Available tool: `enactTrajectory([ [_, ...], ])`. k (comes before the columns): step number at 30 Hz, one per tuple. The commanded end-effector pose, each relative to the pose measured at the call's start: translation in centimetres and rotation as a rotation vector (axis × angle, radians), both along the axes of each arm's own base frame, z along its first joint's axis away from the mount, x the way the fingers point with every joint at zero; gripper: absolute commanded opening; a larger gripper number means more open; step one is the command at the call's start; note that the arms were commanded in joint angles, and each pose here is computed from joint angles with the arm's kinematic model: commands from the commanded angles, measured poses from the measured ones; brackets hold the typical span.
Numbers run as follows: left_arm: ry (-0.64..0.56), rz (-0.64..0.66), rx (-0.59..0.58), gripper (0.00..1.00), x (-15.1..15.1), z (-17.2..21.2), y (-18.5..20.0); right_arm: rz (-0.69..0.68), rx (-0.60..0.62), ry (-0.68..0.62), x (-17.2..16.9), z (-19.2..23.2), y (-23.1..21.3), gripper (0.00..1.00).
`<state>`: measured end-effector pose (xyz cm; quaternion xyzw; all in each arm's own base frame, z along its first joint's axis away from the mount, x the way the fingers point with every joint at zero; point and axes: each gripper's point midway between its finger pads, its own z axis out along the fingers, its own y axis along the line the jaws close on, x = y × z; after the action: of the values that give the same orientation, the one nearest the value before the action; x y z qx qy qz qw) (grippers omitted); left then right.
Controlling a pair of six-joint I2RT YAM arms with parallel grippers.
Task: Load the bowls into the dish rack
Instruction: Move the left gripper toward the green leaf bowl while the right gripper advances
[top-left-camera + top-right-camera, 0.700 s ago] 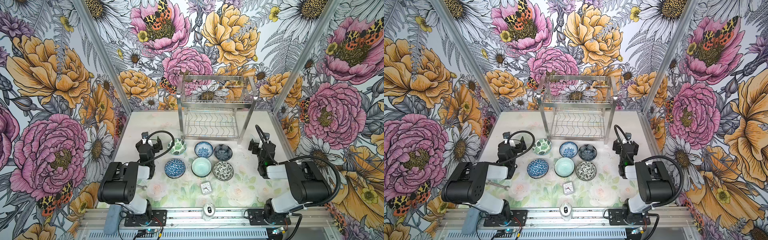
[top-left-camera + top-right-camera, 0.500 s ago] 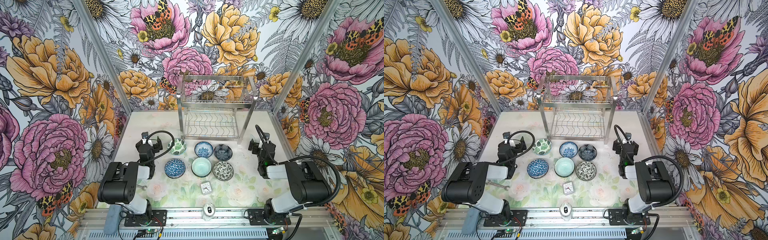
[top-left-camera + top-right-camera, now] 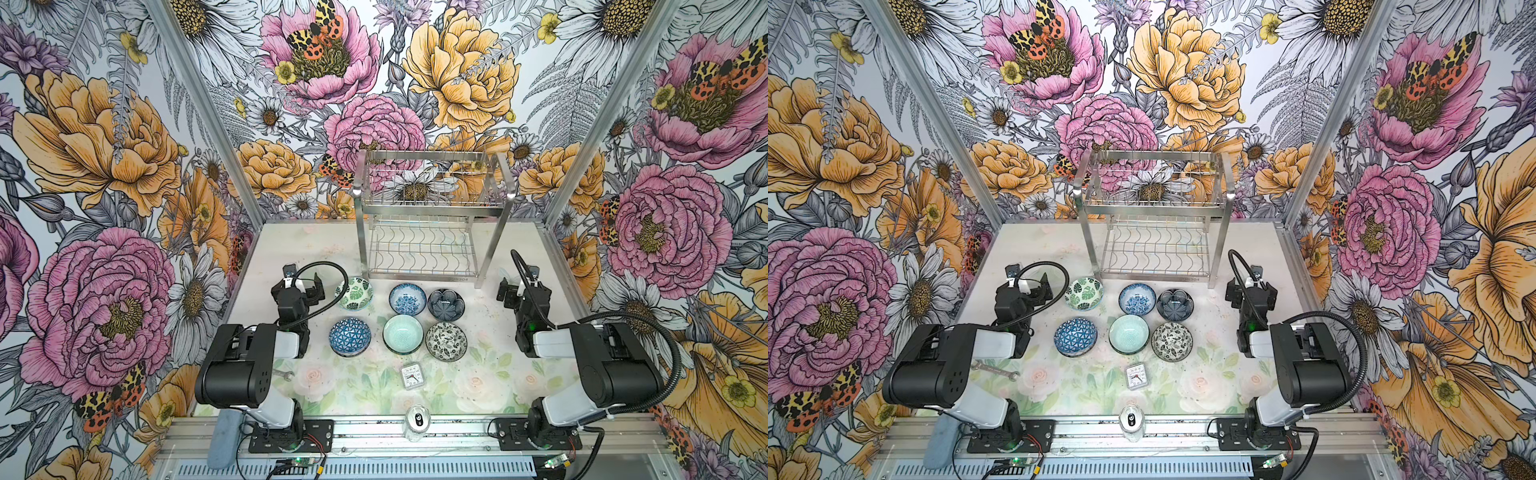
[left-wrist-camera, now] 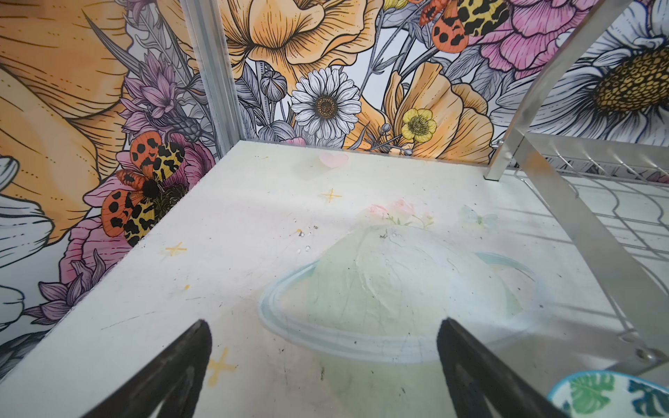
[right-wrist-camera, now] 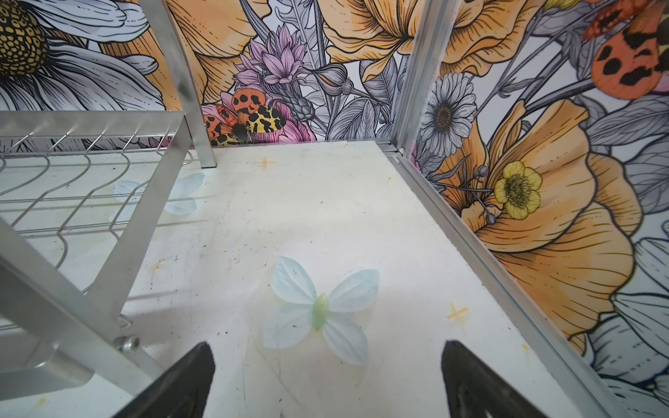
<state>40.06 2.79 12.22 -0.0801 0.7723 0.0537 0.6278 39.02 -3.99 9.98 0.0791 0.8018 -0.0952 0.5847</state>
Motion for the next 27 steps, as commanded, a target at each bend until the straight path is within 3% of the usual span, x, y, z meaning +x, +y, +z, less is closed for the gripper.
enactTrajectory([
  [1, -0.029, -0.016, -0.006, 0.99, 0.3, 0.8, -0.1, -0.007, 0.008, -0.049, 0.7, 1.4, 0.0, 1.00],
  [9, -0.040, 0.010, 0.003, 0.99, 0.2, 1.2, 0.0, -0.030, -0.003, -0.068, 0.5, 2.0, -0.3, 1.00],
  [13, -0.032, 0.146, 0.035, 0.99, -1.3, 4.6, 1.2, -0.062, -0.060, -0.028, -0.4, 4.9, 0.1, 1.00],
  [17, -0.033, 0.186, 0.020, 0.99, -2.6, 8.0, 1.1, -0.040, -0.066, -0.045, -2.3, 8.8, 1.2, 1.00],
  [22, 0.054, 0.101, -0.075, 0.99, -2.6, 9.1, -1.2, 0.085, 0.023, -0.022, -5.0, 11.4, 4.8, 1.00],
  [27, 0.198, -0.036, -0.108, 0.99, -3.0, 7.3, -6.0, 0.206, 0.036, 0.013, -7.5, 13.3, 8.0, 1.00],
])
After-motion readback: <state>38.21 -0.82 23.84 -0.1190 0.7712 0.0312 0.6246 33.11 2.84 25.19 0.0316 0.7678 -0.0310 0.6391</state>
